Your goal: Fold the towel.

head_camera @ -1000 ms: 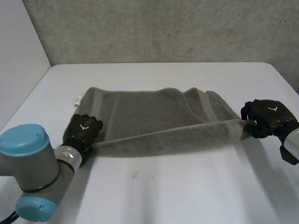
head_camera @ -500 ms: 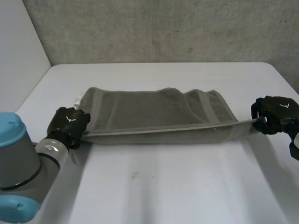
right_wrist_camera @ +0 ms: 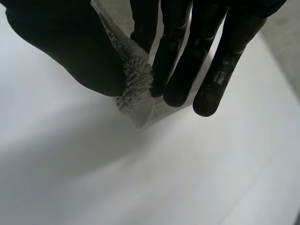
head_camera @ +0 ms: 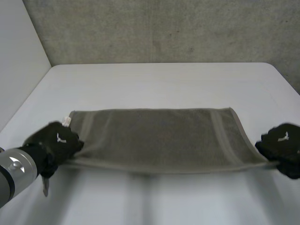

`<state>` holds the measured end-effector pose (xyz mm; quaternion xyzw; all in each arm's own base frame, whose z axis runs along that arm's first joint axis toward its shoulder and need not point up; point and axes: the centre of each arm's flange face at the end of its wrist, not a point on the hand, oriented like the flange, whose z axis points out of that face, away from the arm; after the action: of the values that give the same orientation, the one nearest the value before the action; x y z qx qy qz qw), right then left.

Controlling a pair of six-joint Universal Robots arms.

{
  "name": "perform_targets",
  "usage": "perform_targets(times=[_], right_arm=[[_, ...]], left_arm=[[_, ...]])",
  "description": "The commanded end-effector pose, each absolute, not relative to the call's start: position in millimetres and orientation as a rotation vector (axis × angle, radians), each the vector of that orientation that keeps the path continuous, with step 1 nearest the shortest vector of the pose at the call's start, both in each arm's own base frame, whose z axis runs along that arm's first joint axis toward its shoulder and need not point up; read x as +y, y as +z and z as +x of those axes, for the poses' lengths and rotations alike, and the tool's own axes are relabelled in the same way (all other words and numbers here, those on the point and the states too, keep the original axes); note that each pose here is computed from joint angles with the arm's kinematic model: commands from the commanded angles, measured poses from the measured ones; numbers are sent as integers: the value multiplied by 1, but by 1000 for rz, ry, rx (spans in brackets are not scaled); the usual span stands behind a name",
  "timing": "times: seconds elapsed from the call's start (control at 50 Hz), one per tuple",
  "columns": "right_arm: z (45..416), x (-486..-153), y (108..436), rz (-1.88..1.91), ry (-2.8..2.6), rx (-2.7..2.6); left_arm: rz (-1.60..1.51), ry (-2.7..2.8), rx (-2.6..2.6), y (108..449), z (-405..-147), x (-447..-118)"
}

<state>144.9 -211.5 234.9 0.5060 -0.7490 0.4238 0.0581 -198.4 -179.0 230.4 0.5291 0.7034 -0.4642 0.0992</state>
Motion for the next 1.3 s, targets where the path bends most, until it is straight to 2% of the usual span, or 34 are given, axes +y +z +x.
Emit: perform_targets(times=[0.02, 0.1, 0.14, 0.16, 0.18, 0.2, 0.22, 0.24, 0.26, 0.3, 0.32, 0.34, 0.36, 0.38, 0.4, 0.42, 0.44, 0.46, 0.52, 0.6, 0.64, 0.68, 0.72, 0.78, 0.8, 0.82, 0.84, 0.86, 0.88, 0.9, 0.92, 1.02, 1.18, 1.3], right_arm=[[147, -219, 193, 1623, 1057, -2359], [159, -230, 182, 1657, 1038, -2295], [171, -249, 182, 1626, 1083, -2189], [171, -249, 182, 1625, 1083, -2189], [177, -264, 187, 1570, 1144, -2138], [184, -281, 194, 1504, 1223, -2088], [184, -281, 194, 1504, 1223, -2087], [192, -299, 209, 1430, 1333, -2021], [192, -299, 210, 1429, 1334, -2020], [206, -335, 260, 1251, 1627, -1846], [207, -335, 260, 1250, 1628, -1845], [211, -351, 293, 1131, 1799, -1740], [213, -363, 325, 1005, 1969, -1621], [213, -363, 325, 1003, 1970, -1620], [215, -370, 354, 893, 2120, -1495], [214, -375, 377, 798, 2237, -1376], [214, -375, 377, 797, 2238, -1375], [213, -374, 396, 718, 2327, -1279], [213, -366, 420, 643, 2422, -1153], [213, -362, 418, 648, 2426, -1172], [213, -362, 408, 669, 2409, -1209], [214, -362, 380, 747, 2371, -1298], [215, -360, 365, 795, 2350, -1344], [218, -353, 331, 907, 2297, -1465], [219, -348, 309, 972, 2251, -1549], [219, -348, 309, 972, 2251, -1550], [219, -341, 288, 1029, 2200, -1647], [219, -332, 268, 1090, 2151, -1735], [219, -332, 268, 1091, 2151, -1735], [220, -323, 250, 1157, 2094, -1809], [220, -323, 249, 1158, 2094, -1810], [200, -298, 189, 1267, 1849, -2079], [178, -271, 154, 1303, 1598, -2265], [160, -276, 157, 1207, 1586, -2284]], left_arm=[[1597, -1213, 2247, 194, -194, -196], [1602, -1222, 2227, 181, -199, -215], [1568, -1289, 2170, 176, -205, -246], [1568, -1290, 2169, 176, -205, -246], [1546, -1343, 2127, 178, -209, -264], [1546, -1344, 2126, 178, -209, -264], [1519, -1413, 2067, 185, -215, -284], [1479, -1498, 1991, 198, -221, -303], [1479, -1499, 1990, 199, -221, -303], [1351, -1715, 1794, 245, -235, -341], [1350, -1716, 1792, 246, -236, -341], [1275, -1841, 1660, 278, -245, -354], [1274, -1842, 1658, 278, -245, -355], [1180, -1968, 1519, 314, -254, -364], [1070, -2084, 1393, 348, -260, -369], [1068, -2085, 1392, 348, -260, -370], [956, -2196, 1282, 380, -263, -371], [864, -2288, 1207, 402, -263, -372], [796, -2365, 1156, 417, -263, -371], [678, -2526, 1133, 434, -260, -365], [680, -2537, 1189, 427, -258, -363], [702, -2512, 1268, 412, -255, -364], [774, -2434, 1431, 373, -253, -360], [814, -2382, 1512, 351, -252, -355], [858, -2314, 1608, 324, -249, -350], [926, -2229, 1726, 288, -246, -341], [927, -2228, 1727, 287, -246, -341], [994, -2173, 1801, 261, -245, -333], [995, -2173, 1802, 261, -245, -333], [1047, -2134, 1857, 239, -243, -326], [1085, -2109, 1893, 221, -240, -320], [1144, -2020, 1998, 176, -235, -303], [1249, -1801, 2078, 130, -220, -288], [1296, -1717, 2047, 122, -211, -285]])
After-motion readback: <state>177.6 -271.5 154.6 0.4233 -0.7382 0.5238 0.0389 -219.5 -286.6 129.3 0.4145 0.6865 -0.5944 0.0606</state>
